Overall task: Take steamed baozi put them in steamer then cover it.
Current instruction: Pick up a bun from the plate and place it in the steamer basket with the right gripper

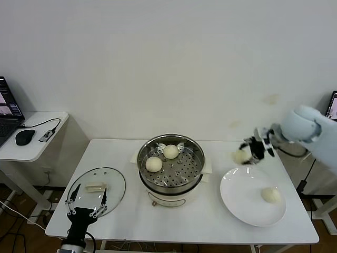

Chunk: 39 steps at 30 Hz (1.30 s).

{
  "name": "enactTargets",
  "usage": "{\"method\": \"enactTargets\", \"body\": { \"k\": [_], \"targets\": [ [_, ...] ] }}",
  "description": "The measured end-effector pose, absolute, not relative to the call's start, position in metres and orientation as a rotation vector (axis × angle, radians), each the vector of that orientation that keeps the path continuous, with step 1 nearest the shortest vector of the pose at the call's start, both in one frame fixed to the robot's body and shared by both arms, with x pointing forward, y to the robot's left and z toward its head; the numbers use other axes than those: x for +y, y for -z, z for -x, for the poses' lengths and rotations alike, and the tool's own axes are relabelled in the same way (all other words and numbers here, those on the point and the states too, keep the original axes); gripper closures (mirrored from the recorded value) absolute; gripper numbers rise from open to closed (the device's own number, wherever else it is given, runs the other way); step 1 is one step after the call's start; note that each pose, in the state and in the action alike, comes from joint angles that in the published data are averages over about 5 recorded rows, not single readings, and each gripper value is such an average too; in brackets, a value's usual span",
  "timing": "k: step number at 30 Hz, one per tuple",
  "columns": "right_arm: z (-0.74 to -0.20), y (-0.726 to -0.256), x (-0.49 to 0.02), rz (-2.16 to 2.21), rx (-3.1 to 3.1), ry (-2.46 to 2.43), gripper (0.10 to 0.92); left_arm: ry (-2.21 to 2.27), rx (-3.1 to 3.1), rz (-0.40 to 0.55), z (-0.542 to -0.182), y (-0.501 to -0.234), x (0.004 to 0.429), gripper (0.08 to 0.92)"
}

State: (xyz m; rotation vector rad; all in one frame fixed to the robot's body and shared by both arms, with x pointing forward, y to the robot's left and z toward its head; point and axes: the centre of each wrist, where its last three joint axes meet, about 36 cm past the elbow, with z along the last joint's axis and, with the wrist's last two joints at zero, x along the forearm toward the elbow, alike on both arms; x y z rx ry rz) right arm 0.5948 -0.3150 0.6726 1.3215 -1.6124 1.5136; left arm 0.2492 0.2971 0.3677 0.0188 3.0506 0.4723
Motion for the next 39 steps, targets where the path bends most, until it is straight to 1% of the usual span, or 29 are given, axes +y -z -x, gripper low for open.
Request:
{"method": "enactTargets", "body": {
  "k": [4,8,15,22,30,39],
  "targets": [
    [-0.604,-0.682,-0.272,-1.424,-1.590,-1.572,0.414,-0.470,3.049,-0.007,-0.249,-0.368,0.298,0.177],
    [-0.610,-0.681,-0.232,-1.526,-1.545,-1.630,0.412,-0.466,3.044,0.007,-0.251,-0.369,0.298,0.177],
    [-0.619,-0.661,-0.167,-1.705,-1.389,-1.763,0.411,-0.457,3.043,0.034,-0.252,-0.370,0.300,0.177],
    [-0.626,-0.634,-0.118,-1.858,-1.173,-1.924,0.411,-0.452,3.038,0.059,-0.254,-0.371,0.303,0.177],
    [-0.624,-0.607,-0.079,-1.997,-0.922,-2.058,0.405,-0.452,3.039,0.073,-0.255,-0.370,0.306,0.177],
    [-0.621,-0.598,-0.068,-2.072,-0.694,-2.149,0.403,-0.456,3.036,0.080,-0.255,-0.371,0.307,0.177]
  ]
}}
